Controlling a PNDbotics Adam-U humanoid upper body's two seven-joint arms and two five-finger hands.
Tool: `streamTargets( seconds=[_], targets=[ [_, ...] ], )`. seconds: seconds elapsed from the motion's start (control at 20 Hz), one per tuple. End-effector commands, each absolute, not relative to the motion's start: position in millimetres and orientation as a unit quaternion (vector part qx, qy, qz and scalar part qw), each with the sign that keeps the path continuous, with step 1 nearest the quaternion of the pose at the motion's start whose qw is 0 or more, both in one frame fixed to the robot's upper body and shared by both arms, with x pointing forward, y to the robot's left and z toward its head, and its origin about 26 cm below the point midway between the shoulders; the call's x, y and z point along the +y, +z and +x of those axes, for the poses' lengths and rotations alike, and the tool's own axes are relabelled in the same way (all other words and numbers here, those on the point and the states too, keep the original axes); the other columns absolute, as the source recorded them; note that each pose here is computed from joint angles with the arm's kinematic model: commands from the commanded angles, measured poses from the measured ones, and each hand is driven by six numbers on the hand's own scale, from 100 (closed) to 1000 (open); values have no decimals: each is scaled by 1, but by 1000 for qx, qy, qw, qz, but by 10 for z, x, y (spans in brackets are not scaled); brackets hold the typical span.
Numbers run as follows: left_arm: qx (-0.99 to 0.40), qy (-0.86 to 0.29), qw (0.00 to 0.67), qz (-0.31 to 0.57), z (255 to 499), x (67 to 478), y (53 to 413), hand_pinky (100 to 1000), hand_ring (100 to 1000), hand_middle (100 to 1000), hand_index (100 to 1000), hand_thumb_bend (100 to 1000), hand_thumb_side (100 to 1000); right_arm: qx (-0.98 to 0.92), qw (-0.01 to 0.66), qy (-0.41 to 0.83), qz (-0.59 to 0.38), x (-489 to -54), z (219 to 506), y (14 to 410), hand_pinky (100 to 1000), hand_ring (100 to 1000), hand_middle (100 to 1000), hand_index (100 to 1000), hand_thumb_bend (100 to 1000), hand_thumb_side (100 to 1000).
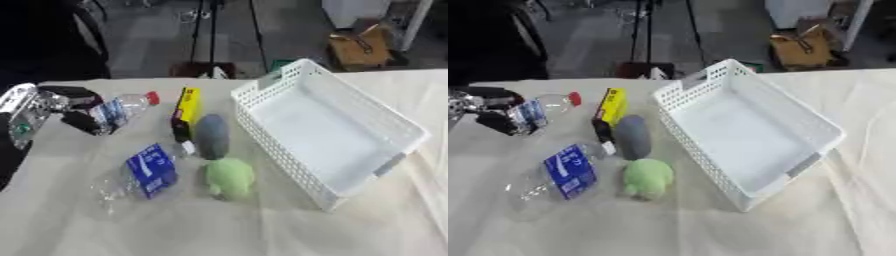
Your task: Pick up objects on the table and place them in the box.
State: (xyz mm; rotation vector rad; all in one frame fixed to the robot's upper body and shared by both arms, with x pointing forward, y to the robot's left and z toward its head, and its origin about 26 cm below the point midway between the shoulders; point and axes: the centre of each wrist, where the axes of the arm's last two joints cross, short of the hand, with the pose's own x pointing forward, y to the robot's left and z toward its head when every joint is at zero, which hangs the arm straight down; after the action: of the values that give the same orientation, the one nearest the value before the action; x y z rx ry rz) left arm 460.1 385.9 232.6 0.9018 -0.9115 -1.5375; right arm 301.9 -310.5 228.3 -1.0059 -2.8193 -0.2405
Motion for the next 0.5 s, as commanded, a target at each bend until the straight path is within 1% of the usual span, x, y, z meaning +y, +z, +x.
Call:
streamTargets(
  seconds=[0.05,0.3,0.5],
  targets=[
    [-393,-633,526,410,4534,3974,2683,881,904,862,625,100,684,-938,54,-76,-335,-3103,2991,2357,800,767,651,863,100,1000],
    [-411,-623,517,419,4496,3971,2836,881,904,858,609,100,672,-938,55,-76,-334,-3099,2991,2354,800,767,651,863,100,1000],
    [-441,-616,499,421,4473,3888,3032,883,907,860,608,100,678,-938,56,-76,-333,-3093,2993,2351,800,767,651,863,100,1000]
  ],
)
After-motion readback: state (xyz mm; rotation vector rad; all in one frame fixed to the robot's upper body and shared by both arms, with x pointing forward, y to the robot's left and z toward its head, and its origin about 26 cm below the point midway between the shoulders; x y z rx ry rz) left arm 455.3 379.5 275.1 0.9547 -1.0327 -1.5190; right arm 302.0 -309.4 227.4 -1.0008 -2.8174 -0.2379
